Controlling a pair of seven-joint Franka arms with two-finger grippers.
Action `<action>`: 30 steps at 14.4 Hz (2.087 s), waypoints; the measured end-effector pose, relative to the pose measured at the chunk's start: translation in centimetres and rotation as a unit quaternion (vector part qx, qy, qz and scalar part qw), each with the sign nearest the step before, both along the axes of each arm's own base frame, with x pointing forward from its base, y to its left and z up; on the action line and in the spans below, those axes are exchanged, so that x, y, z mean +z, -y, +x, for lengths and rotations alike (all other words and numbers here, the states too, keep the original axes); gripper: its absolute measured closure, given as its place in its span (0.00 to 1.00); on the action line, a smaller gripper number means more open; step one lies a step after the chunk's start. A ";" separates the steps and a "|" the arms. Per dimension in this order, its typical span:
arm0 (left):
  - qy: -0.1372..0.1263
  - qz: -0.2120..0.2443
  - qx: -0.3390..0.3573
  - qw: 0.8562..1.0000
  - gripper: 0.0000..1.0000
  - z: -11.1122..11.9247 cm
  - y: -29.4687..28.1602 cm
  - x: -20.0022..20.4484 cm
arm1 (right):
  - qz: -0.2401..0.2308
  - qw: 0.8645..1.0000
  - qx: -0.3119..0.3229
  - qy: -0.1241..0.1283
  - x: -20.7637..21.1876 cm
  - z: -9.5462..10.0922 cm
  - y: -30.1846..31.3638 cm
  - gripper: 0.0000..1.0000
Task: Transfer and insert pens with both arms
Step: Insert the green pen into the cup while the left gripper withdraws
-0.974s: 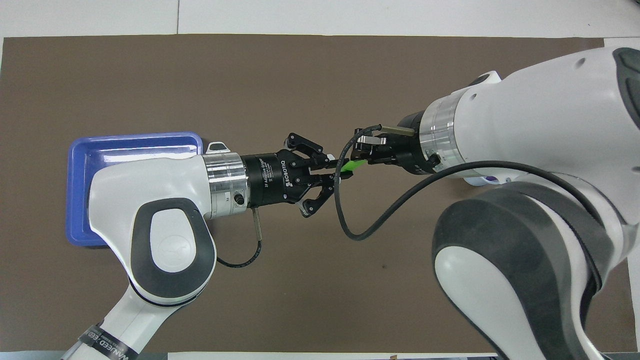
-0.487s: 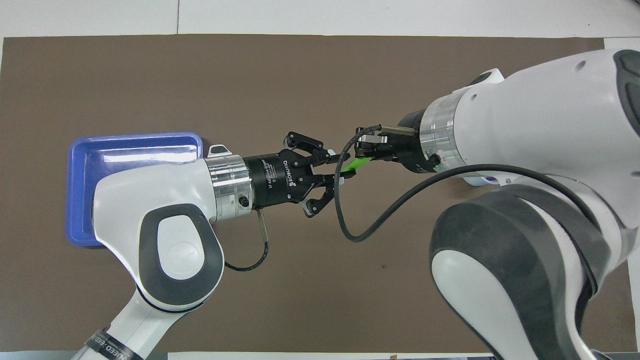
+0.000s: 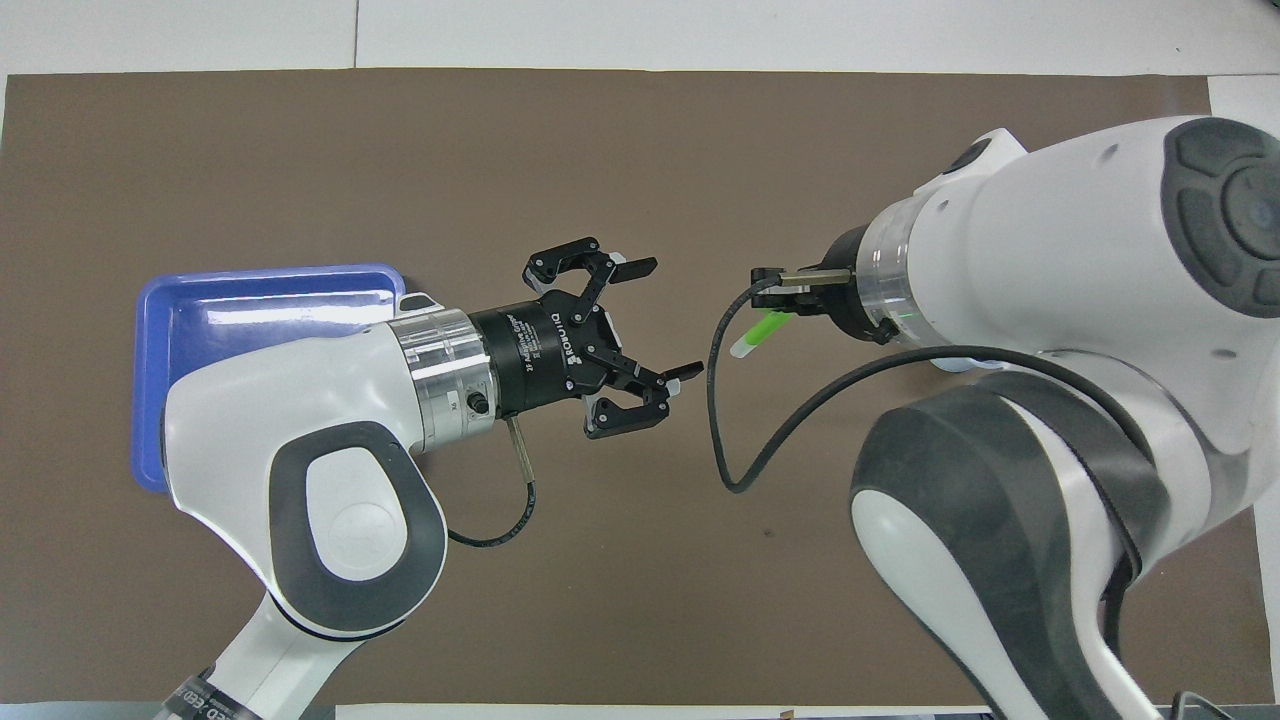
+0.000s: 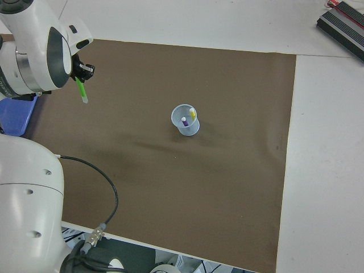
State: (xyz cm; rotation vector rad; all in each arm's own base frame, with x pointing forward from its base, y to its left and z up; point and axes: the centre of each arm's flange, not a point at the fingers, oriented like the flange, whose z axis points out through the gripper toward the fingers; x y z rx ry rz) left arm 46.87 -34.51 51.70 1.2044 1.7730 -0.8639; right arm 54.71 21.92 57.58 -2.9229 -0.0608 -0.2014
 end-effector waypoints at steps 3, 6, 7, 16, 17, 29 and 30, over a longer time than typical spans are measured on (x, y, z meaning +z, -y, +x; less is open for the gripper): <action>0.001 0.001 0.024 1.000 0.00 1.5 -2.1 0.0 | -0.048 0.998 0.039 0.014 -1.9 1.1 6.4 0.82; 0.004 0.003 0.050 0.999 0.00 2.7 -4.1 0.1 | -0.090 0.993 0.071 0.041 -4.4 0.9 11.5 0.82; 0.008 0.005 0.059 0.998 0.00 2.9 -4.4 0.1 | -0.095 0.991 0.077 0.048 -5.2 0.7 12.8 0.82; 0.029 0.019 0.124 0.992 0.00 4.2 -7.1 0.3 | -0.114 0.988 0.085 0.062 -9.2 -0.3 19.0 0.82; 0.031 0.021 0.132 0.991 0.00 4.5 -7.6 0.4 | -0.114 0.988 0.084 0.064 -9.7 -0.4 19.0 0.82; 0.110 0.193 -0.004 0.975 0.00 8.4 -15.0 1.2 | -0.115 0.987 0.071 0.086 -17.2 -1.2 20.2 0.82; 0.108 0.219 -0.030 0.969 0.00 8.9 -17.1 1.6 | -0.115 0.987 0.071 0.086 -17.7 -1.1 20.2 0.82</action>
